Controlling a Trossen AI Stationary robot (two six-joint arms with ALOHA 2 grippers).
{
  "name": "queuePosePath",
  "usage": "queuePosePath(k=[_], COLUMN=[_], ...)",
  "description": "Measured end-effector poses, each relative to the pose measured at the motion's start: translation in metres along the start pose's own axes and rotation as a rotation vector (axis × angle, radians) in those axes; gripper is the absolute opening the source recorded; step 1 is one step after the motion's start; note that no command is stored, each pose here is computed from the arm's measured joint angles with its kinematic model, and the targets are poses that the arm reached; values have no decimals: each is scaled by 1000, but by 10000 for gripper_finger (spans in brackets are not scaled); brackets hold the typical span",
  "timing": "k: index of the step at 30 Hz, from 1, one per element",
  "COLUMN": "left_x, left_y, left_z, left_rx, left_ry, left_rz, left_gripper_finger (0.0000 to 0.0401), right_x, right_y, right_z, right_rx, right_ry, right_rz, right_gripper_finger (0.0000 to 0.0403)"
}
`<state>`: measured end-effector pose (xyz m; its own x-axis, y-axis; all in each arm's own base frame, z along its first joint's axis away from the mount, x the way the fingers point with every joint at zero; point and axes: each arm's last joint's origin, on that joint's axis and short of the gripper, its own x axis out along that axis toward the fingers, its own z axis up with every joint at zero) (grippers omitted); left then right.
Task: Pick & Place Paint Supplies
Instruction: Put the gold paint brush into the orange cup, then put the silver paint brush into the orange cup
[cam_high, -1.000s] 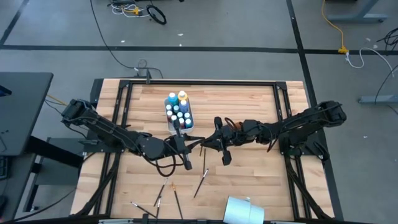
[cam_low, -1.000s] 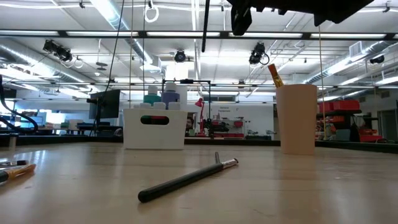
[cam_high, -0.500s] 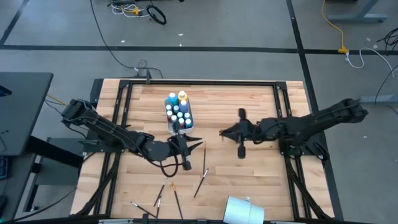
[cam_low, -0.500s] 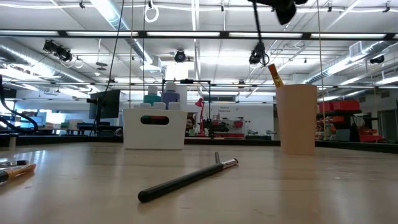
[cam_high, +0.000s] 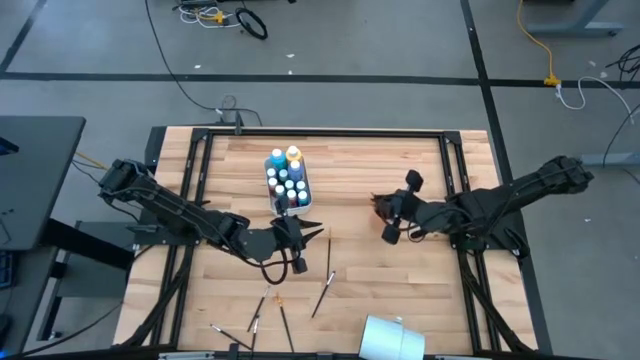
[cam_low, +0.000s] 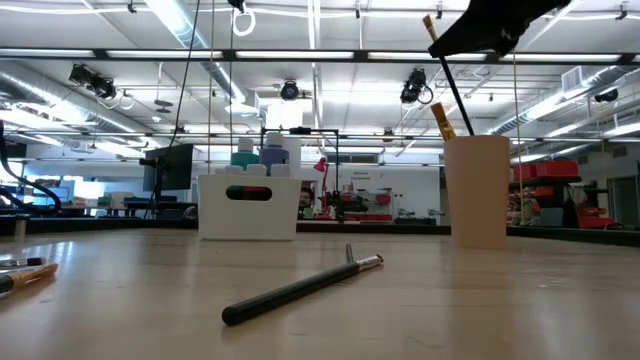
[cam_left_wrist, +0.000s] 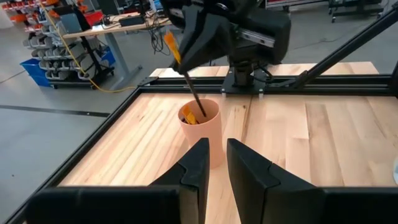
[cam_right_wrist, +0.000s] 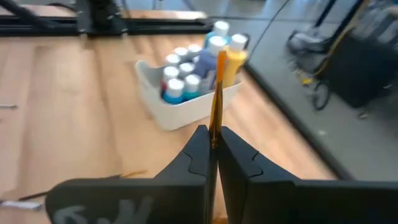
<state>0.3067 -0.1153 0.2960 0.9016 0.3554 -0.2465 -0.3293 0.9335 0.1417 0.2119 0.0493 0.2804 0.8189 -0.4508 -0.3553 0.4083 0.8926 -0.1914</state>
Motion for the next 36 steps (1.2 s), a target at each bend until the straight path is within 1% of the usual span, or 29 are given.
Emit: queuePosePath(k=[2,4,7,9,14,17,23,27,29,31,33,34,36], left_x=[0,0,0,0,0,0,0,-1,-2,-4,-7,-9,-14], left_y=[0,0,0,0,-1,-1,-1,-1,-1,-1,-1,-1,-1], left_z=[0,0,0,0,-2,-2,-3,-13,-20,-28,-35,-39,-46], left_rx=[-1,-2,-22,-37,-41,-41,-52,-74,-119,-198,-301,-352,-417], left_ry=[0,0,0,3,21,21,35,125,203,306,416,476,579], left_rz=[0,0,0,-9,-50,-50,-52,-88,-130,-166,-187,-194,-194], left_gripper_finger=[66,66,66,66,66,66,66,66,66,66,66,66,66], right_x=[2,6,11,14,19,21,24,26,26,27,27,27,26], right_y=[0,-1,-2,-2,-3,-5,-9,-10,-9,-8,-7,-6,-4], right_z=[-3,-11,-28,-40,-60,-66,-67,-64,-60,-54,-45,-40,-30], right_rx=[20,21,-11,-47,-73,-56,-46,-78,-86,-79,-67,-67,-56], right_ry=[19,45,96,133,209,235,235,204,162,107,27,-21,-118], right_rz=[24,30,41,73,139,152,113,95,92,100,121,138,185], right_gripper_finger=[16,16,17,19,39,54,72,80,83,84,83,83,81])
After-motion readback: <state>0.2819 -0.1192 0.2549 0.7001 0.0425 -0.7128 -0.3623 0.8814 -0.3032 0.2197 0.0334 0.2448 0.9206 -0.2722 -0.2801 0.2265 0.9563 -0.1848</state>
